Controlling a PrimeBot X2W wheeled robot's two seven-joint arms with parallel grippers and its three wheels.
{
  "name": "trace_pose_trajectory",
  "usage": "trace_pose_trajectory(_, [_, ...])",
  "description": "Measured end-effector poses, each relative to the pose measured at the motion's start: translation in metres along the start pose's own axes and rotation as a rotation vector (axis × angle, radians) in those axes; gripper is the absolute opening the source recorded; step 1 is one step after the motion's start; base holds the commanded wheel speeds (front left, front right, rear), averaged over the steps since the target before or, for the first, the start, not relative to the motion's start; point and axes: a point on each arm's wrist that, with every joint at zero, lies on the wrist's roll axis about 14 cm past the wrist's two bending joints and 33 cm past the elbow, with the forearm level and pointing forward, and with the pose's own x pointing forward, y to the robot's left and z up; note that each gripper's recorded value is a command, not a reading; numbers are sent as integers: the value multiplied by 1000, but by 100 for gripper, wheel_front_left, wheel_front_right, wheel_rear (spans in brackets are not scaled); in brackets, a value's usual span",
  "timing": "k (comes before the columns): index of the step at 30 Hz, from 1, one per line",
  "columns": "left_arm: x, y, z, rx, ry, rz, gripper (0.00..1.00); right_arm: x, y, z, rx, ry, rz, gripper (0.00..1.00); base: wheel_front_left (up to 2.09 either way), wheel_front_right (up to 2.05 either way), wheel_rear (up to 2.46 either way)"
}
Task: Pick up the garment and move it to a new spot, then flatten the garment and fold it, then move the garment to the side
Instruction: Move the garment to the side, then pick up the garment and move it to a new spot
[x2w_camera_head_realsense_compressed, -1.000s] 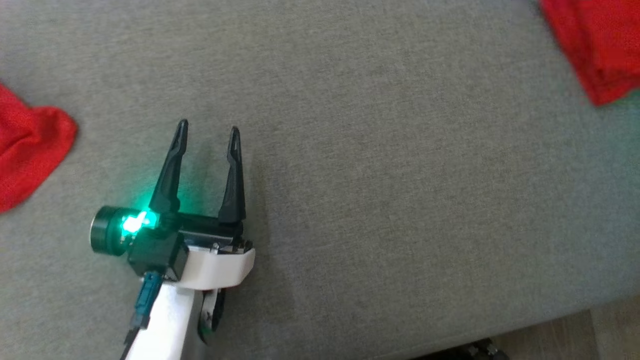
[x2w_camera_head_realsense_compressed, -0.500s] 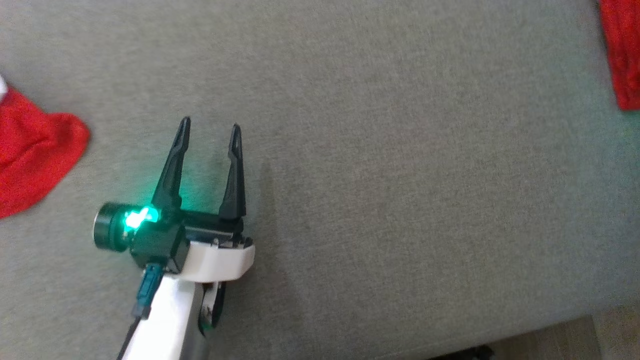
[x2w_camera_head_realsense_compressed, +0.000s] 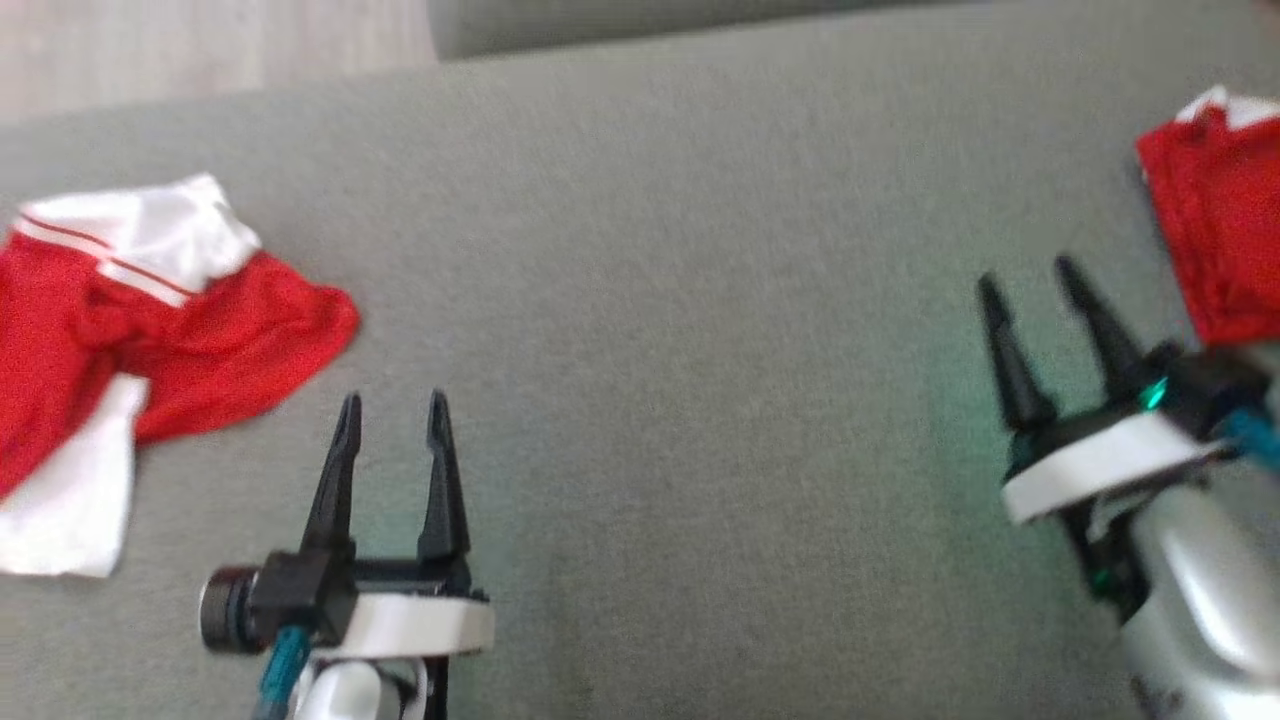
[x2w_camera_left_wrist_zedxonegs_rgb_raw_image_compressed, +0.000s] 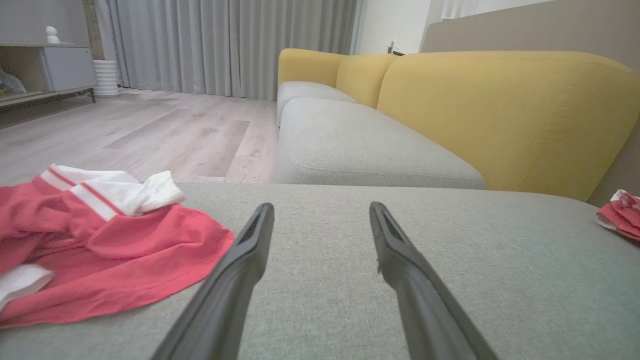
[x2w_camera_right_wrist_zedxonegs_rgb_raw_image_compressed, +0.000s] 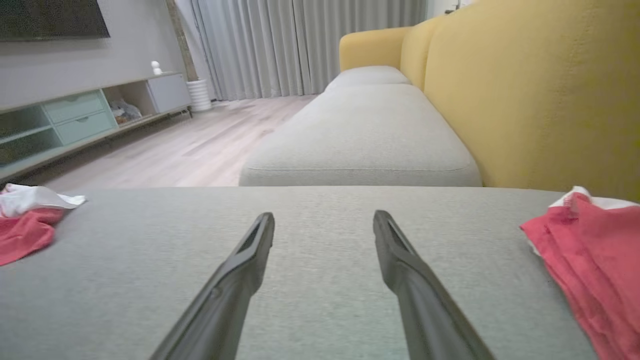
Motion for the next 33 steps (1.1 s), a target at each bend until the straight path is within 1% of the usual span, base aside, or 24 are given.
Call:
trace_pose_trajectory(3, [-20,9,8,11,-17,40,100,-15,27,7,7,-40,25,100,0,0,0])
trace_pose_trajectory(5, [-35,14,12,16,-24,59,100,-27,39,10,10,-63,23,100,0,0,0])
trace_pose_trajectory(9, [-60,18,17,62,-42,77,100,-54,57,9,21,-84,8,100,0,0,0])
trace_pose_trajectory(14, [-77,24,30,117,-90,91,100,-75,79,-1,15,-69,39,100,0,0,0])
trace_pose_trajectory(17, [-88,26,30,126,-95,102,100,-84,83,-4,27,-66,37,100,0,0,0])
trace_pose_trajectory(22, [-106,29,18,131,-60,111,100,-92,86,-5,43,-72,30,100,0,0,0])
trace_pose_trajectory(33, [-108,32,14,149,-48,117,100,-93,85,-5,53,-72,20,100,0,0,0])
